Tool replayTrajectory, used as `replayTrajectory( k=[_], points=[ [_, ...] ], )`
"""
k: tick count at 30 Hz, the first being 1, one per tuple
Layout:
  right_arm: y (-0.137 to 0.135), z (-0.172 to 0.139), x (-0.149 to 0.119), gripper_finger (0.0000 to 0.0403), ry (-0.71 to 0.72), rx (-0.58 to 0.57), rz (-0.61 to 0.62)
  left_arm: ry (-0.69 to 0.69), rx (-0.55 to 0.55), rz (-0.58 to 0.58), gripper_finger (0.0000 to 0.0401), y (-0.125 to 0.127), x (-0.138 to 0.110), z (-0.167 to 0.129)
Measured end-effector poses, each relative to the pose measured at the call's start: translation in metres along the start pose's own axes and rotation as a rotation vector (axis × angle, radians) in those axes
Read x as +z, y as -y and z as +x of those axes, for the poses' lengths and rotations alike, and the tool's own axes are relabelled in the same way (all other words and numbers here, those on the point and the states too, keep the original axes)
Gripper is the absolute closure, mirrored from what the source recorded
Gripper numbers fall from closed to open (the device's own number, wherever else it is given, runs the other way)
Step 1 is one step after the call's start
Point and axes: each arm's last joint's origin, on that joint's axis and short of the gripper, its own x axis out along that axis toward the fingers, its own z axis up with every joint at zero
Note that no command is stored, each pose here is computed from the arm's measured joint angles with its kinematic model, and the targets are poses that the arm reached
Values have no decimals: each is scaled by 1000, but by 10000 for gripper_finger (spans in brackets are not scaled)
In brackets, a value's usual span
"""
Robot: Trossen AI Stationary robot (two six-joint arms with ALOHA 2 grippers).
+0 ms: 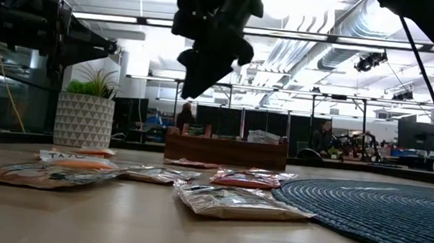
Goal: Pick & Place Tea
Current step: Put the red orange tea sachet into the left section of the wooden organizer
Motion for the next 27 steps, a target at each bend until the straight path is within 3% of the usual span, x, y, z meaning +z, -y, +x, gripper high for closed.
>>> replayTrajectory(
  k=[6, 15, 27],
  points=[
    [-5, 27, 5, 213, -28, -24, -117, 1, 1, 0, 278, 0, 0, 0],
    [-7, 70, -1, 212, -62, 24, -154, 0, 1, 0, 278, 0, 0, 0],
    [-6, 89, -8, 212, -71, 65, -151, 0, 1, 0, 278, 0, 0, 0]
  ],
)
